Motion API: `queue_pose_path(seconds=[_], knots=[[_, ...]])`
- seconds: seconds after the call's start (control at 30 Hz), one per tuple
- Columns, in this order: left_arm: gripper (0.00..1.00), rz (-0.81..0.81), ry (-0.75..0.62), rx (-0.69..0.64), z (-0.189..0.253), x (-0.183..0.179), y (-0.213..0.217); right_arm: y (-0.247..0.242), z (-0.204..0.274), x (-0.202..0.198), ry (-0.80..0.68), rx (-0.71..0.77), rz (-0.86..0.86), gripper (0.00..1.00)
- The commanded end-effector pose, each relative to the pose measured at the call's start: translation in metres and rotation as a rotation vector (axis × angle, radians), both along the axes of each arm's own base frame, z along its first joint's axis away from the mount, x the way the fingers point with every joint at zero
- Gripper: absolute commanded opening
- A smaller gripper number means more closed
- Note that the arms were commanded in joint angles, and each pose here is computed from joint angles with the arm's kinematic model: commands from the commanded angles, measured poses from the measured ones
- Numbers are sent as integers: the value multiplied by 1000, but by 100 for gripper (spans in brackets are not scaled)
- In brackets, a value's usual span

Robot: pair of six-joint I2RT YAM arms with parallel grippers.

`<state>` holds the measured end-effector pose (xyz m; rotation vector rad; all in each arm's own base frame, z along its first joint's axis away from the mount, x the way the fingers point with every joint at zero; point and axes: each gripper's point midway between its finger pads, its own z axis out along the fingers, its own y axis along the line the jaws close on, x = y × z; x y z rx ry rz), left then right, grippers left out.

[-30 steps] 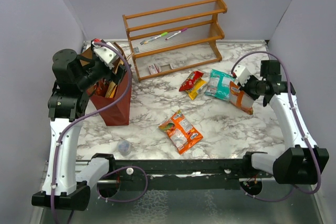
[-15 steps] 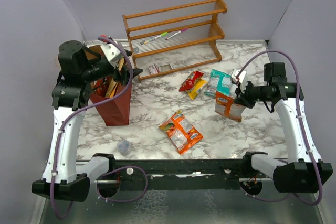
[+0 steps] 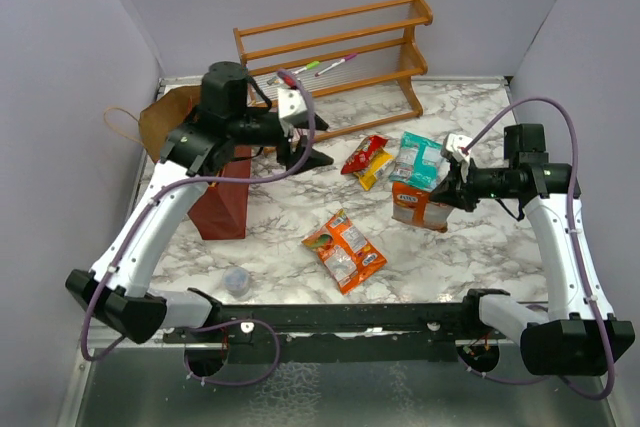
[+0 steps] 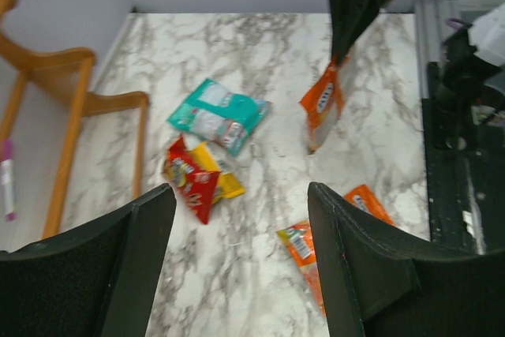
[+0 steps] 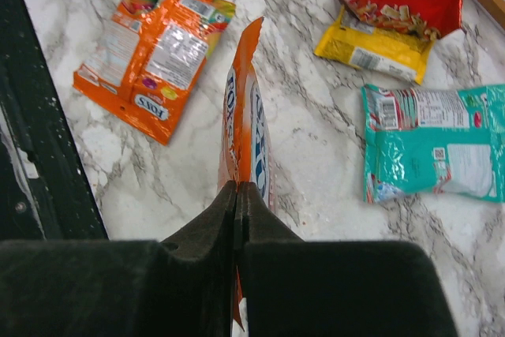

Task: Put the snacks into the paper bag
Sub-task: Place the snack in the paper bag.

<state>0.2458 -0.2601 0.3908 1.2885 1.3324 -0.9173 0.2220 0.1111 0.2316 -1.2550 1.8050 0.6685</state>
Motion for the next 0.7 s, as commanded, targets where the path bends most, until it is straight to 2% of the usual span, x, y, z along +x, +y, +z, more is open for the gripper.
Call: queue_pose_path(seconds=[0.0,0.2,0.53,0.67], knots=[[70,-124,-9,56,-19,-15,-33,25,20,-14,-7,146,92,1],[72,-268,18,117,-70,-20,-74,40,28,-20,4,203,145,1],[73,-424,88,125,-106,-41,-127,53,34,-25,25,255,176,1],[74,-430,129,93,-118,-46,-137,54,39,-27,10,273,177,2]])
